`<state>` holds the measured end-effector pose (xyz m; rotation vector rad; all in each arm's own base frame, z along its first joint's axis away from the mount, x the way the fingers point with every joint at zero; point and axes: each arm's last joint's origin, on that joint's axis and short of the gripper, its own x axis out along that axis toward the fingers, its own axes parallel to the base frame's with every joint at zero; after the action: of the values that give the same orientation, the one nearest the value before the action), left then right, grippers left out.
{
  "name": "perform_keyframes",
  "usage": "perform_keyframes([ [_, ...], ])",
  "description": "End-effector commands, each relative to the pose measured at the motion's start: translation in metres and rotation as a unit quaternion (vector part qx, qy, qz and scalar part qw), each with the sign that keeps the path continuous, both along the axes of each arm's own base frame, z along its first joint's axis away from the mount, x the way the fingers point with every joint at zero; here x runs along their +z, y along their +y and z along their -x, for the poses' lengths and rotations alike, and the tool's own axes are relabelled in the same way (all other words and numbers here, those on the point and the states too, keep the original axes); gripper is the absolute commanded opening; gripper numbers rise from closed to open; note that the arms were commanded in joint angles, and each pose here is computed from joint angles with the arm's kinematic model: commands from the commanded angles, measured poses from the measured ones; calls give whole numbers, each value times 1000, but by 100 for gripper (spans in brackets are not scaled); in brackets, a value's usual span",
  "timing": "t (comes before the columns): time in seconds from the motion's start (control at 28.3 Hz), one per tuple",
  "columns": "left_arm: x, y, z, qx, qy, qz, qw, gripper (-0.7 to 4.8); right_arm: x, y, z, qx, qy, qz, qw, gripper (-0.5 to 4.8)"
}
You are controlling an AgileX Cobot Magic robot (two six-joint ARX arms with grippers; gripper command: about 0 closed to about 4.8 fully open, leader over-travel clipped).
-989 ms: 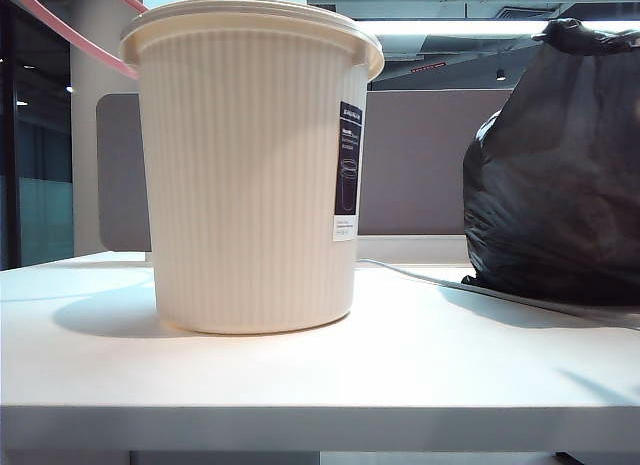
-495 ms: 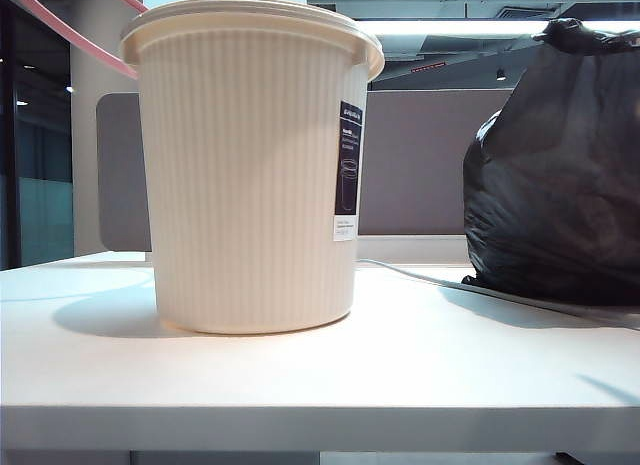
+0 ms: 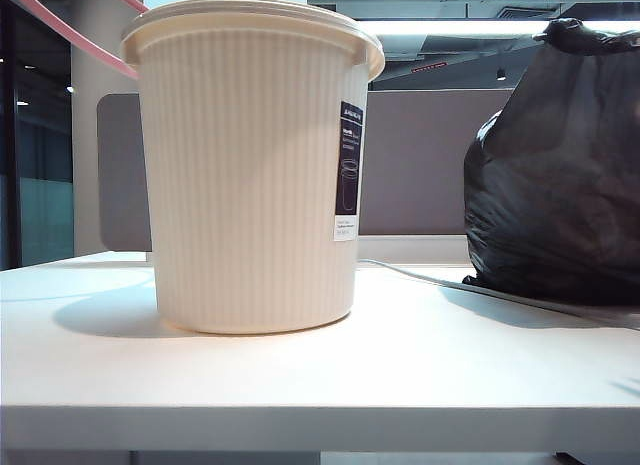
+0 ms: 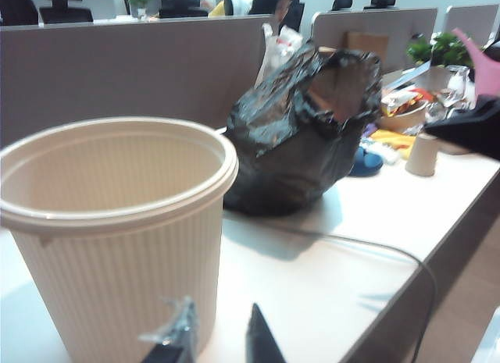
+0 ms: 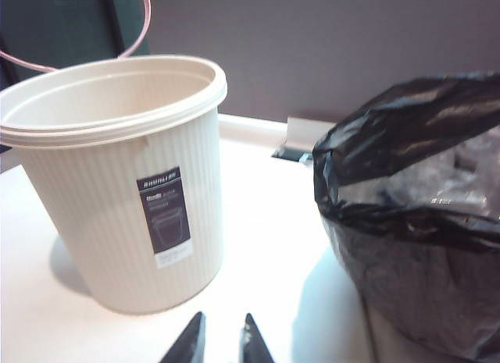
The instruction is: Open the ring lid of the trash can, pull out the black garbage bag inside, and place it on the table.
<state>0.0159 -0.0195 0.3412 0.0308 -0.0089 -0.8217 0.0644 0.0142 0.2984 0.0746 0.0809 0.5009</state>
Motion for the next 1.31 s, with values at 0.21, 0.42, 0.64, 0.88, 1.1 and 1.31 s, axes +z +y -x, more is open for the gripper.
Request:
perform_keyframes([
  [0.21,-25,-10,-22,0,9,4,1000,51,-17,0,8,-4,-43,-1,999,48],
  [0.42,-42,-16,-35,2,20,27,999,16,-32,-1,7,-22,-53,-1,998,-3],
  [0.64,-54,-16,-43,56,34,22,998,16,-41,-3,3,-67,-37,-13,997,-3],
  [0.88,-66,-16,-49,104,66,31,992,16,-55,-7,-6,-132,-28,-17,991,-3],
  [1.1,-67,-17,-52,103,48,40,993,16,-62,-7,-10,-131,-30,-18,991,-2],
  [1.31,-84,-22,-62,99,21,55,993,16,-71,-6,-18,-124,-71,-23,990,-2],
])
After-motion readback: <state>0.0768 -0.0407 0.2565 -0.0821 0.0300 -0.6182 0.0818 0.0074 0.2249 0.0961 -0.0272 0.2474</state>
